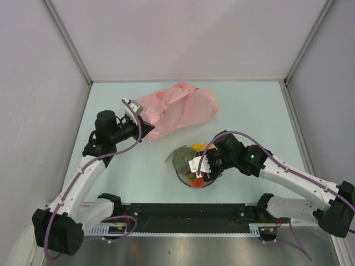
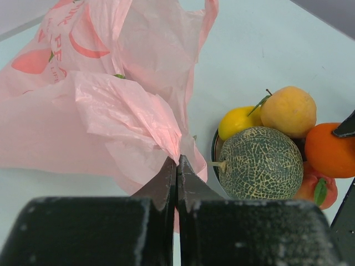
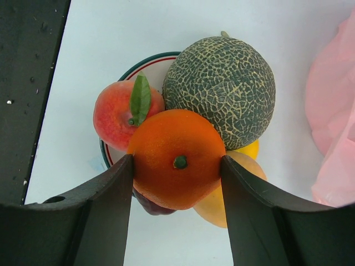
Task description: Take the fake fruits out of the plastic bag
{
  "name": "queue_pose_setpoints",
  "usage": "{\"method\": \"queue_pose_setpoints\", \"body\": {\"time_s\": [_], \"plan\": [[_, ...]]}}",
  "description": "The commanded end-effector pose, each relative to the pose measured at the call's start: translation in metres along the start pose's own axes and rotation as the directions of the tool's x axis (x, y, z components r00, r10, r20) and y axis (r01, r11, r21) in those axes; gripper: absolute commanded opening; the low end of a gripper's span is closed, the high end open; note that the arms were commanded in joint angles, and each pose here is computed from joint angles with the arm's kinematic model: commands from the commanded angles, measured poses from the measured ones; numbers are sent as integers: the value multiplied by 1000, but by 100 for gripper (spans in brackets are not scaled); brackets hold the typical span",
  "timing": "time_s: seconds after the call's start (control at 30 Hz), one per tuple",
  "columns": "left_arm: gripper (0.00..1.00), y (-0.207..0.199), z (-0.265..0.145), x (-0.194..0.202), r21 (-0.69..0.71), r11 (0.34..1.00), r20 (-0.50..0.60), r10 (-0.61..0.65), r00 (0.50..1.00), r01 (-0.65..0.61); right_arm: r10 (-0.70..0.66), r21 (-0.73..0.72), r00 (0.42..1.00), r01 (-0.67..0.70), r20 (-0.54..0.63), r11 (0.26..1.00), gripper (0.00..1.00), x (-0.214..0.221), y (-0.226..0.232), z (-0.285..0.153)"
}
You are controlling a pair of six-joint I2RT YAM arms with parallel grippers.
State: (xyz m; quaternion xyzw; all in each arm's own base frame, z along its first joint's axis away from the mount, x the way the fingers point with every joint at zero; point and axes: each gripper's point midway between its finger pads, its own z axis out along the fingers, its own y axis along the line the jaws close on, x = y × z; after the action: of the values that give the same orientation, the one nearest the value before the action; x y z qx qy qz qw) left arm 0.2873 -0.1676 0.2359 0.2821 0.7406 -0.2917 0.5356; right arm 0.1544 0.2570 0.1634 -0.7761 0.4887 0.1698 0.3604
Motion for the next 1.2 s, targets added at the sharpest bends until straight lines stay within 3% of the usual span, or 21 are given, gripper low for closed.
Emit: {"method": "queue_pose_setpoints", "body": {"time_s": [0.0, 1.17], "plan": [[0, -2, -1, -7, 18, 1000, 26, 8, 1000, -8, -15, 33, 999, 14, 39, 999, 32, -11, -7, -1], [1, -5, -1, -3, 28, 1000, 22, -13, 1000, 13, 24, 57, 996, -29, 85, 998, 36, -14, -11, 4]]}}
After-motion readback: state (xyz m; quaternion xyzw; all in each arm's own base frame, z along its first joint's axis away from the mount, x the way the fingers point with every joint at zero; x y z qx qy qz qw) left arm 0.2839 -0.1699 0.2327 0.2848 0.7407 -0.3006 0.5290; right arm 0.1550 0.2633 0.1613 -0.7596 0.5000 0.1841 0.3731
